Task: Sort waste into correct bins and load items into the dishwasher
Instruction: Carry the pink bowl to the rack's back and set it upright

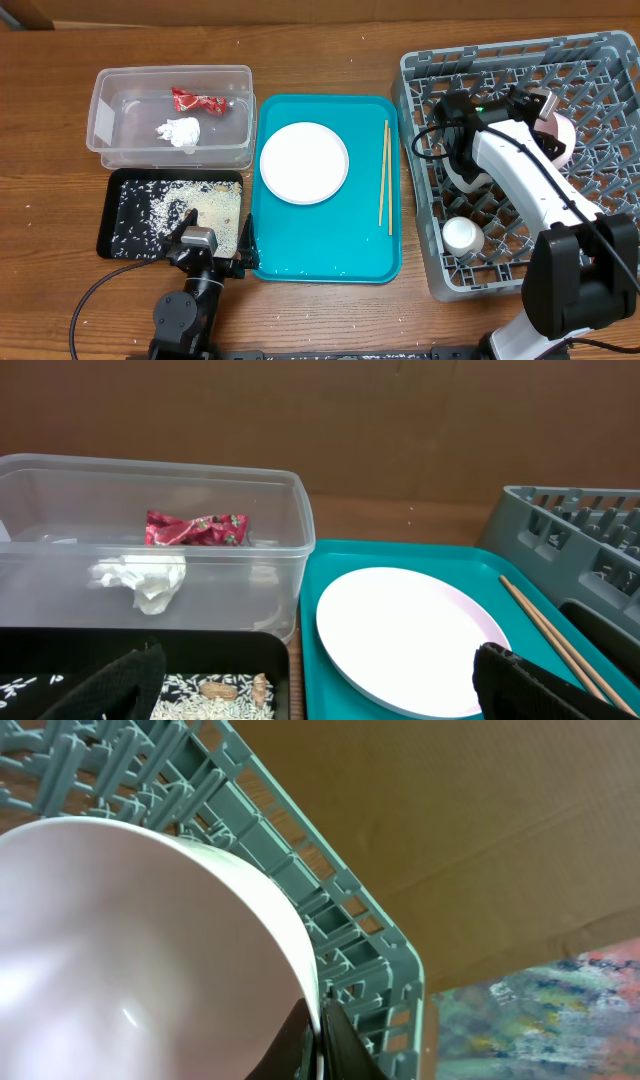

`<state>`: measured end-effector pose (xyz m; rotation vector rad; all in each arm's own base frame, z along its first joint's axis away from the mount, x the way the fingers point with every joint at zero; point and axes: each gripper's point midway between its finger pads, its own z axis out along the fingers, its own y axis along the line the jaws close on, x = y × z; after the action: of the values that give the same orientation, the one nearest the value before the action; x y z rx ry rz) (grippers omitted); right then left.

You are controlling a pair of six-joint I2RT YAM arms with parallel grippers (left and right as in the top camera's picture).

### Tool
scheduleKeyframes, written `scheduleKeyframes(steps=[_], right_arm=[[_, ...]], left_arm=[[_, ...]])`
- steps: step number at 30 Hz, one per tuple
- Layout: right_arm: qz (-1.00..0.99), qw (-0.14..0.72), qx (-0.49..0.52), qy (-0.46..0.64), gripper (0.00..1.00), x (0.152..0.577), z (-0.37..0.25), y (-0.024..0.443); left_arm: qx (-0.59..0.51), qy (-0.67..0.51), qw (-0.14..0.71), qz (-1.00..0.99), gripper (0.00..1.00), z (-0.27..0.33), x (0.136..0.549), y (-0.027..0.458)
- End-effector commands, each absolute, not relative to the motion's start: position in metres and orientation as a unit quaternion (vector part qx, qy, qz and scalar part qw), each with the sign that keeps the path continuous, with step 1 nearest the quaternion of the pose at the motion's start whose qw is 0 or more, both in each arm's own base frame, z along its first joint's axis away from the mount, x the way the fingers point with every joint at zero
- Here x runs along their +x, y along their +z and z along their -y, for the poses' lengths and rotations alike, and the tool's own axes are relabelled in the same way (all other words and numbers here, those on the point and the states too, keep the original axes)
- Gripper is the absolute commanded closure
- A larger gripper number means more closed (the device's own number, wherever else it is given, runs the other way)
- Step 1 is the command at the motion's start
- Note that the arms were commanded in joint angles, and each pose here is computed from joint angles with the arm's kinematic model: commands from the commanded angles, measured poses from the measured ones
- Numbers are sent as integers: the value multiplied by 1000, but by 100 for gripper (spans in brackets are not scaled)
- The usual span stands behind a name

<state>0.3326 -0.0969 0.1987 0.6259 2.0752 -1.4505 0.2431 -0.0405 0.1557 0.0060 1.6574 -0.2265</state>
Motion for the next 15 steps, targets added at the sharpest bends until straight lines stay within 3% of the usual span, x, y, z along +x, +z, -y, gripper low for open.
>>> scheduleKeyframes(steps=[1,15], right_arm=[[-761,272,252,-532,96,333,102,198],[-767,273,200,-545,96,344,88,200]], left_arm=[[2,-87,675,-733,0,36,244,157],[2,-87,675,-733,0,36,244,157]])
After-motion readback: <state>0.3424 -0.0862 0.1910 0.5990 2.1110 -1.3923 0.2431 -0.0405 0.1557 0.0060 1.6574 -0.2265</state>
